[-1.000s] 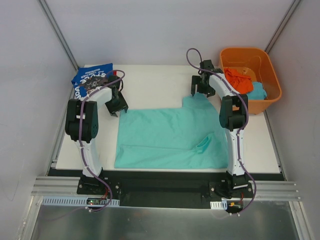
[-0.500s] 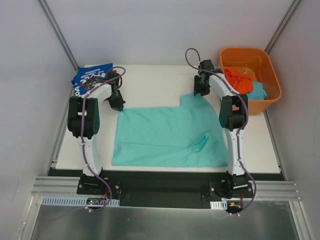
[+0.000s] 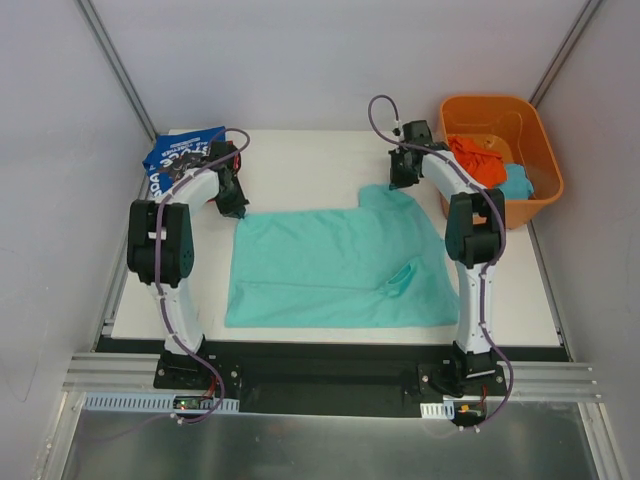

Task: Fold and stack the t-shirts
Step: Grap the side of the flattened tshirt furthest away from the robot with both arms, then fold the other side of the tshirt into a rectangle

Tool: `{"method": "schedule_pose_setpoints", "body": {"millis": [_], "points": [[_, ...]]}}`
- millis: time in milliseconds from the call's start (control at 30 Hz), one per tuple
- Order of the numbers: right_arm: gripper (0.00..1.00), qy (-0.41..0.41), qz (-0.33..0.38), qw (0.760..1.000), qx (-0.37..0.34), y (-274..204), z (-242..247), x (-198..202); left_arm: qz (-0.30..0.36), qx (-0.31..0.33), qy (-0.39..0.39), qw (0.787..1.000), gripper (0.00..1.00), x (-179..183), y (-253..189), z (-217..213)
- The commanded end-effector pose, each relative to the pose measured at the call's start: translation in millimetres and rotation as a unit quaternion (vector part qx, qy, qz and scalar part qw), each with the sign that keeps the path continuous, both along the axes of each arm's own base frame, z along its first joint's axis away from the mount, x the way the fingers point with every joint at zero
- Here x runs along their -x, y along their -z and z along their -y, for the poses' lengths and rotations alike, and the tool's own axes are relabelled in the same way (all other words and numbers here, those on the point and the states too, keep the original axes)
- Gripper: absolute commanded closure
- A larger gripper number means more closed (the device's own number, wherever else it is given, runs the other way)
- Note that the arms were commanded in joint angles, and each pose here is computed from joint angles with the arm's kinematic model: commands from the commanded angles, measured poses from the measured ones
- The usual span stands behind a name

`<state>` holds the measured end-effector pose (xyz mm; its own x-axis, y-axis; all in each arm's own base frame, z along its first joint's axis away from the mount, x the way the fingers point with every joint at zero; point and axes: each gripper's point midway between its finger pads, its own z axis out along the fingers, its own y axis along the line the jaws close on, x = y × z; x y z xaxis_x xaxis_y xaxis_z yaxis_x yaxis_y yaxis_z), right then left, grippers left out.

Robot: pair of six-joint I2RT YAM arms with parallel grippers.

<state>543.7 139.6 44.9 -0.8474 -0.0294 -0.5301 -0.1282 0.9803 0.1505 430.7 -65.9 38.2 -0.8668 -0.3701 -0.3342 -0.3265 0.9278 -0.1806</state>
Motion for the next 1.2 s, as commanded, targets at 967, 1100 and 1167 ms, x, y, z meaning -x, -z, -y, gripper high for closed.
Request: {"method": "schedule_pose_setpoints", "body": {"millis": [967, 1100, 1167], "points": [[0.99, -0.016, 0.059, 0.998, 0.031, -106.6, 53.4, 292.8, 0.132, 0.033, -0.012, 0.991, 1.0, 185.3, -36.5, 3.3], [0.99, -0.01, 0.051, 0.998, 0.019, -97.1, 54.8, 307.0, 0.129, 0.026, -0.025, 0.991, 1.0, 193.8, -28.1, -2.1], [0.99, -0.001, 0.034, 0.999, 0.014, -85.7, 54.8, 313.7, 0.128, 0.019, -0.034, 0.991, 1.0, 197.3, -23.6, -6.5]]}}
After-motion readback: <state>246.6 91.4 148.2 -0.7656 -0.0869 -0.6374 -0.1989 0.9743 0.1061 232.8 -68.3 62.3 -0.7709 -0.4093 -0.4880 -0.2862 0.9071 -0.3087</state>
